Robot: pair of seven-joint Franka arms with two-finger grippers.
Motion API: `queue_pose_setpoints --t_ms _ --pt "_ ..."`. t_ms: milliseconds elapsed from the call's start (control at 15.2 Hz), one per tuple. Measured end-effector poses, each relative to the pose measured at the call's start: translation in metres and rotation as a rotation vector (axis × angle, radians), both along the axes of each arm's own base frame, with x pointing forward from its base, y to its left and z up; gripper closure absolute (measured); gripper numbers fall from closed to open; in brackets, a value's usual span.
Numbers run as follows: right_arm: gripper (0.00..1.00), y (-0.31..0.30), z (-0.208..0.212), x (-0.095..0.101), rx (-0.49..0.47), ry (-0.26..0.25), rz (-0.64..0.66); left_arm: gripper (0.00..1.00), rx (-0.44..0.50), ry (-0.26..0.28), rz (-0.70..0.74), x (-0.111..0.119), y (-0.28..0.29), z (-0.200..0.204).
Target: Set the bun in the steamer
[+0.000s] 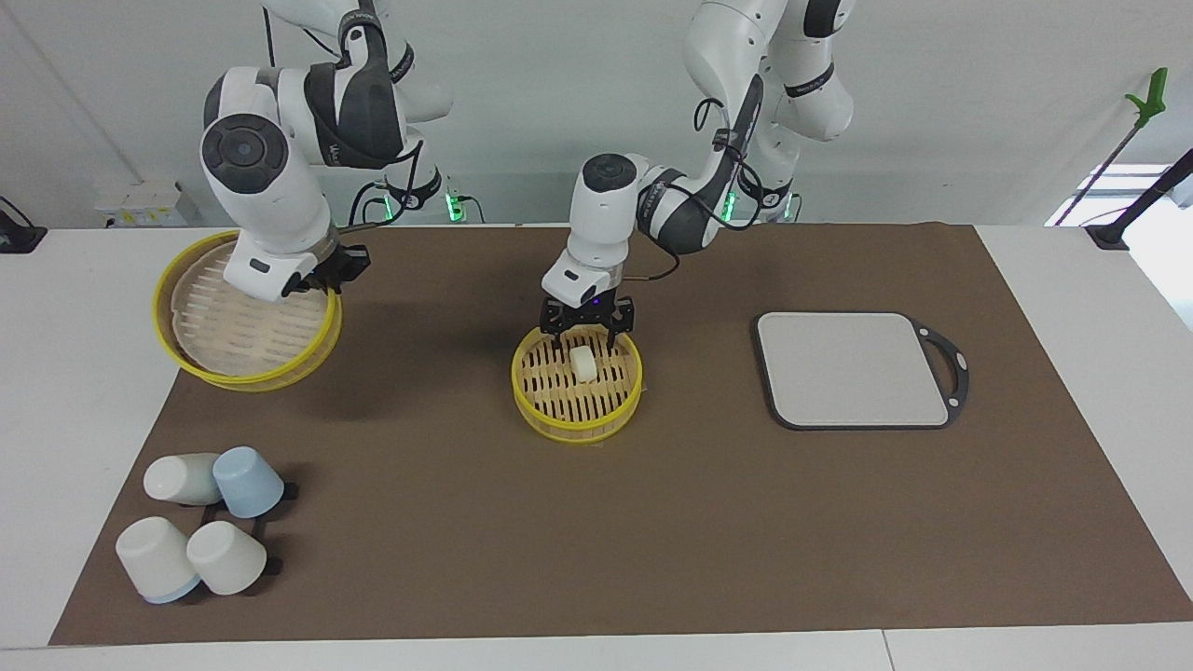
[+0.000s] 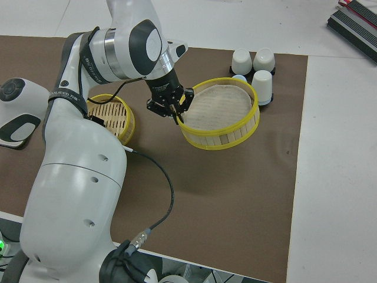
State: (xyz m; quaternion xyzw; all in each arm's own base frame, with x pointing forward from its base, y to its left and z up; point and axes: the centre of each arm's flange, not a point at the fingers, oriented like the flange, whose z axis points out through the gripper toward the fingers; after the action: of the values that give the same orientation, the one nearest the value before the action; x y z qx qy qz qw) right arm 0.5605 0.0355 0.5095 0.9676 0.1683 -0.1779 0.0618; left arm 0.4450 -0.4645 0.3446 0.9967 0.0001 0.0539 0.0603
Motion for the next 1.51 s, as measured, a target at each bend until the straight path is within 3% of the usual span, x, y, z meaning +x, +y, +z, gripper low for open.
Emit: queue_pose_setpoints --t_ms 131,197,328,591,985,1248,1380,1511 --pt "0.91 0.0 0.0 0.0 0.0 0.0 0.001 0.03 0.006 0.002 -0.004 -0.001 -0.003 -0.012" --pt "0.91 0.001 0.0 0.0 0.0 0.0 0.001 0.11 0.007 0.001 -0.004 0.0 -0.003 -0.016" --pt "0.91 0.002 -0.001 0.0 0.0 0.001 0.003 0.17 0.008 -0.001 -0.001 0.002 -0.002 -0.018" --pt "0.91 0.002 -0.001 0.0 0.001 0.0 0.004 0.61 0.005 -0.01 0.012 0.01 0.002 -0.014" --pt "0.91 0.006 0.0 0.0 0.002 -0.007 0.012 0.63 0.008 -0.008 0.039 0.022 0.014 -0.001" --pt "0.91 0.018 0.0 0.0 0.03 -0.013 0.02 0.64 0.025 0.027 0.101 0.048 0.067 0.065" --pt "0.91 0.035 0.002 0.006 0.136 -0.063 0.007 0.64 0.035 0.046 0.121 0.061 0.113 0.104" --pt "0.91 0.089 0.005 0.008 0.22 -0.138 0.014 0.64 0.051 0.068 0.12 0.076 0.17 0.132"
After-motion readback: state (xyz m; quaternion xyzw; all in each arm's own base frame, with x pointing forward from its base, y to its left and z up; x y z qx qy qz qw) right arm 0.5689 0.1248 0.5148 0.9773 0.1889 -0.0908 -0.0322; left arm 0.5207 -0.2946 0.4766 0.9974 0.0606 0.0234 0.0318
